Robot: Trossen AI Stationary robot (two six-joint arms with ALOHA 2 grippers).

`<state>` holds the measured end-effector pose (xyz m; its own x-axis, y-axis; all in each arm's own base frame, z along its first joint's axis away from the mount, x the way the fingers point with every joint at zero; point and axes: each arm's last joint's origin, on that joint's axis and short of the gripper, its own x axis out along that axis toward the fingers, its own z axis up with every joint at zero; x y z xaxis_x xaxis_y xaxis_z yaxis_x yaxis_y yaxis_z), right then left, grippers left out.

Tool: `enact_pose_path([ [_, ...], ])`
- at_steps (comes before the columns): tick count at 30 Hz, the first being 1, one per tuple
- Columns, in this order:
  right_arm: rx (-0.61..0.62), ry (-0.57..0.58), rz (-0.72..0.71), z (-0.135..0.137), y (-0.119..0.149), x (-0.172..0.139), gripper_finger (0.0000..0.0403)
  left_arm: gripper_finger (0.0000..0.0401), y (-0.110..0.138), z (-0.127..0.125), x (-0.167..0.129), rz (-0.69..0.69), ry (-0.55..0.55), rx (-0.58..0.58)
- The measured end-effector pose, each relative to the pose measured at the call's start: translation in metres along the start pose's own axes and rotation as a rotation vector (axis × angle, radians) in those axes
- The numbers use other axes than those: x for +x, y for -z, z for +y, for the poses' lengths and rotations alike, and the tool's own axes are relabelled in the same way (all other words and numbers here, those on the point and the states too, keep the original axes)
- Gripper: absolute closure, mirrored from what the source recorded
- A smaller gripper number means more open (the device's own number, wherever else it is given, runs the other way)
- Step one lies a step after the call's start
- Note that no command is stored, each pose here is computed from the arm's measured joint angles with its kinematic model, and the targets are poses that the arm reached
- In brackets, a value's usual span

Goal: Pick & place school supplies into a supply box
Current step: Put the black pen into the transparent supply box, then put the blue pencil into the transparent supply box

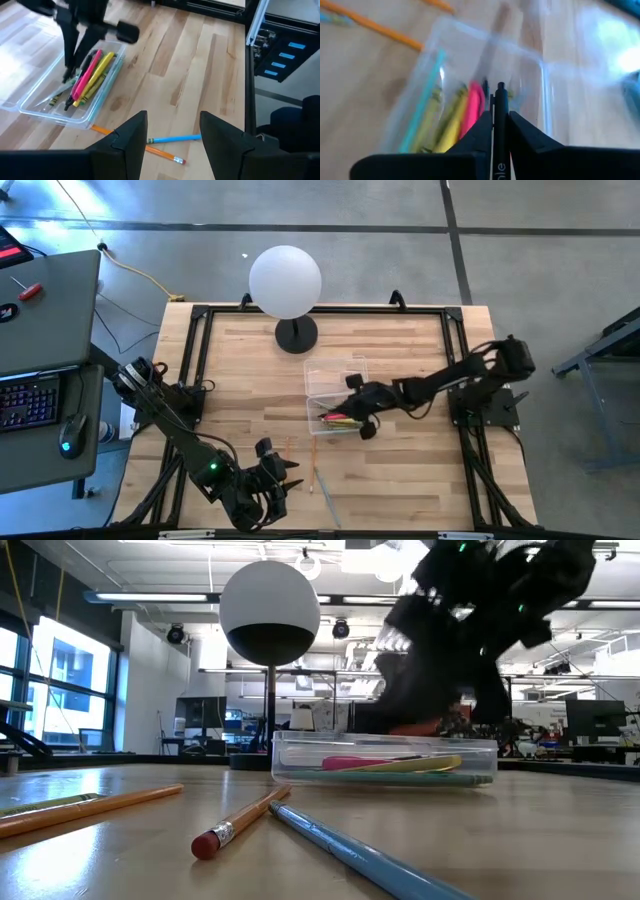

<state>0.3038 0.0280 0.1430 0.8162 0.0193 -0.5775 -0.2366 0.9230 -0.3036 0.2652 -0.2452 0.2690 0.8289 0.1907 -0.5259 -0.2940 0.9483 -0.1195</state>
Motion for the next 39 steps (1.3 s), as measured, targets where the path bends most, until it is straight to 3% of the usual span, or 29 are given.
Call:
enact_pose_path([
  [7, 0.023, 0.035, 0.035, 0.008, 0.011, 0.017, 0.0368, 0.0187, 0.0, 0.0, 0.0, -0.002, -0.002, -0.002],
  [14, 0.098, 0.082, 0.015, 0.006, 0.008, 0.017, 0.0339, 0.0187, 0.0, 0.0, 0.0, 0.0, 0.002, -0.012],
  [23, 0.096, 0.083, 0.015, 0.006, 0.008, 0.017, 0.031, 0.0187, 0.0, 0.0, 0.0, 0.001, 0.002, -0.013],
  [39, 0.004, -0.004, -0.156, 0.036, -0.034, -0.023, 0.0308, 0.0187, 0.0, 0.0, 0.0, 0.001, 0.006, -0.045],
])
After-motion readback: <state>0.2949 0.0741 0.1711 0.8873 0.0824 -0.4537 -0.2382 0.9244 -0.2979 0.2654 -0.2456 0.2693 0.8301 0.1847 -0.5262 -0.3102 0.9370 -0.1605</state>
